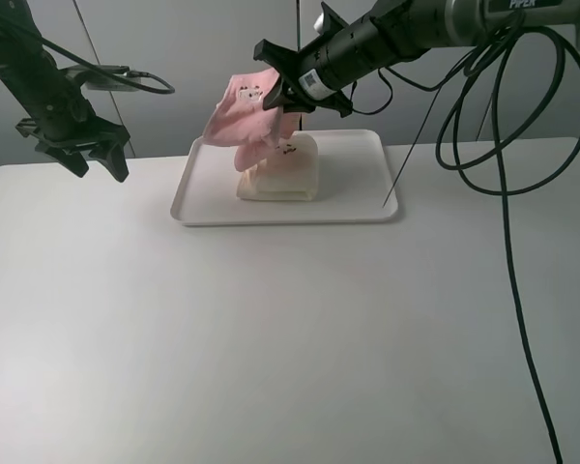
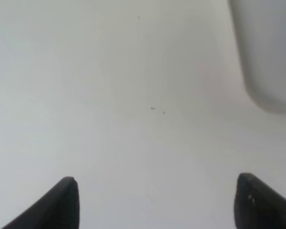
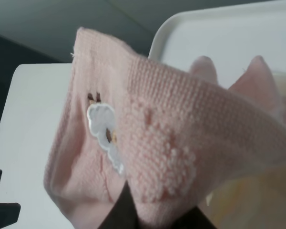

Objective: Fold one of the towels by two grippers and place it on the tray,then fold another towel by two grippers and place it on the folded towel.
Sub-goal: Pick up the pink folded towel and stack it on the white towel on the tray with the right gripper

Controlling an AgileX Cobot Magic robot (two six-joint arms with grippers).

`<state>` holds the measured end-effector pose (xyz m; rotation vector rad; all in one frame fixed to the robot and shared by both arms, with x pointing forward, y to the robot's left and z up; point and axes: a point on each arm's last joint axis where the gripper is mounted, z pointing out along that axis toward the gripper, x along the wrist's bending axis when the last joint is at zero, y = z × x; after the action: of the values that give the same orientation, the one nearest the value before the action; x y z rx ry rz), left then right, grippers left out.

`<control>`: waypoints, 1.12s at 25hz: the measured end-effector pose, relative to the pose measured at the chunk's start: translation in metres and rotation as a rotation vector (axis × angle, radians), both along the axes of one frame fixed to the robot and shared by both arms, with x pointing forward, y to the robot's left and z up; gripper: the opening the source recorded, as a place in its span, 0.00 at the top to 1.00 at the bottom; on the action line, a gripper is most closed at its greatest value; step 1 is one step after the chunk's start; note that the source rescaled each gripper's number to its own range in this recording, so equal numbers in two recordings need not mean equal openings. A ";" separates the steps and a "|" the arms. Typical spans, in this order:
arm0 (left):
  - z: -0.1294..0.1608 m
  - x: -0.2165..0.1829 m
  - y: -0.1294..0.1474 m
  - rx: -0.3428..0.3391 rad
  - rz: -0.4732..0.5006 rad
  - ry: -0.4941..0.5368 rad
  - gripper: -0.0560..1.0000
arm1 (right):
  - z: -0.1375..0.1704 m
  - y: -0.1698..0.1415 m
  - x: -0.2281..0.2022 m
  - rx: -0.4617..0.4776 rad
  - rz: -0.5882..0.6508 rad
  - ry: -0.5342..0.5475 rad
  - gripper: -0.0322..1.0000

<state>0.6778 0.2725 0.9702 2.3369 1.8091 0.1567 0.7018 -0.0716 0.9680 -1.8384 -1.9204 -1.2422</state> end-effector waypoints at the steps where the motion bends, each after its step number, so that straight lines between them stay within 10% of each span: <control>1: 0.000 0.000 0.000 0.000 0.000 0.000 0.14 | 0.000 -0.003 0.001 0.000 -0.001 0.011 0.89; 20: 0.000 -0.001 0.000 0.001 -0.006 0.014 0.14 | -0.078 -0.011 0.010 -0.097 -0.030 0.123 0.88; 22: 0.000 -0.001 0.000 0.001 -0.006 0.016 0.14 | -0.079 -0.012 0.011 -0.100 -0.040 0.117 0.74; 26: 0.000 -0.002 0.000 0.001 -0.006 0.018 0.14 | -0.079 -0.012 0.012 -0.103 -0.045 0.108 0.12; 28: 0.000 -0.002 0.000 0.001 -0.006 0.018 0.14 | -0.075 -0.013 0.012 -0.116 -0.036 0.093 0.03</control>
<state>0.6762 0.2725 0.9699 2.3519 1.8108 0.1363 0.7140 -0.0842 0.8928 -1.9590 -1.9548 -1.0565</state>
